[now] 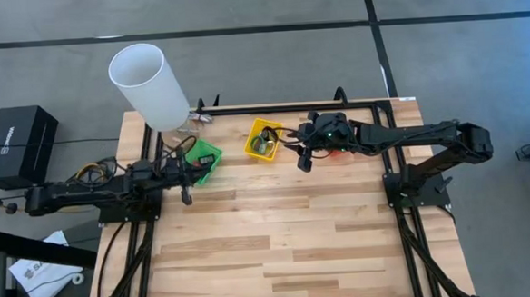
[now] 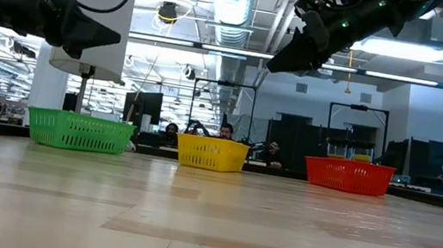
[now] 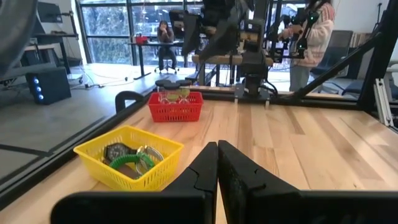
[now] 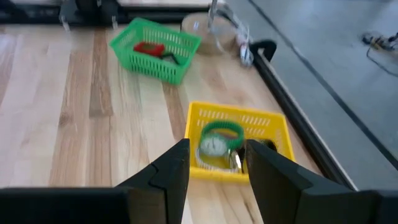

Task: Pick & Place Office items
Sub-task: Return to Home Position

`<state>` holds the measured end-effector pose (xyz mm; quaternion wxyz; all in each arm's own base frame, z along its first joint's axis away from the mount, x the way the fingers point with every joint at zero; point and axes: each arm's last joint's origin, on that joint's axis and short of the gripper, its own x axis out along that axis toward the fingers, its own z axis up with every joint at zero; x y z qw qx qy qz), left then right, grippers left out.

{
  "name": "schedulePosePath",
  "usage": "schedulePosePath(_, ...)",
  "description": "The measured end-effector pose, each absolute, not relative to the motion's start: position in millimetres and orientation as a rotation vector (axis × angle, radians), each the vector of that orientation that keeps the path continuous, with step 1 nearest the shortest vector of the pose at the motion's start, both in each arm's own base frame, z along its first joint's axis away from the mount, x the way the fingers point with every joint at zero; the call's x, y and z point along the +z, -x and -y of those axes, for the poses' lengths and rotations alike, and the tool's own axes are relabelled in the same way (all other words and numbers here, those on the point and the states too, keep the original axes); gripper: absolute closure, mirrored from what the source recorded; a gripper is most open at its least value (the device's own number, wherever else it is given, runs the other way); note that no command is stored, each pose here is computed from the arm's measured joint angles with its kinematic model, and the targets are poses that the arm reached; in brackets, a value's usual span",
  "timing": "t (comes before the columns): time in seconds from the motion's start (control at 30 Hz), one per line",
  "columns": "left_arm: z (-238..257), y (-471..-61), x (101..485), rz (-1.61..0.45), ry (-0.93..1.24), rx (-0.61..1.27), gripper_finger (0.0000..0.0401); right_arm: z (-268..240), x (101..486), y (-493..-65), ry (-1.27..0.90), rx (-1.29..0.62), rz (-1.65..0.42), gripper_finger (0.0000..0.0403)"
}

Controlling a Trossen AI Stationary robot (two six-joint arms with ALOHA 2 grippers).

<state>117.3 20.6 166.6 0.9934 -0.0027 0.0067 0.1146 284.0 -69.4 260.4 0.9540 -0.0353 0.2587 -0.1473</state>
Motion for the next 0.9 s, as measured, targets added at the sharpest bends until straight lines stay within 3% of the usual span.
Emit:
schedulePosePath(0.2, -20.8, -118.1, 165.3, -0.027, 0.006, 0.230, 0.0398, 69.2, 268.7, -283.0, 0.074, -0.304, -0.477, 0.0255)
schedulePosePath(0.33, -20.8, -118.1, 165.5, -0.025, 0.006, 0.230, 0.0398, 69.5, 295.4, -266.8, 0.014, -0.329, -0.351, 0.0255)
schedulePosePath(0.6, -20.8, -118.1, 165.6, -0.024, 0.006, 0.230, 0.0398, 49.2, 335.6, -225.3, 0.060, -0.138, -0.210, 0.0255)
schedulePosePath(0.9, -20.8, -118.1, 166.6, -0.013, 0.006, 0.230, 0.0398, 33.5, 306.8, -169.0, 0.071, -0.100, 0.012, 0.0255)
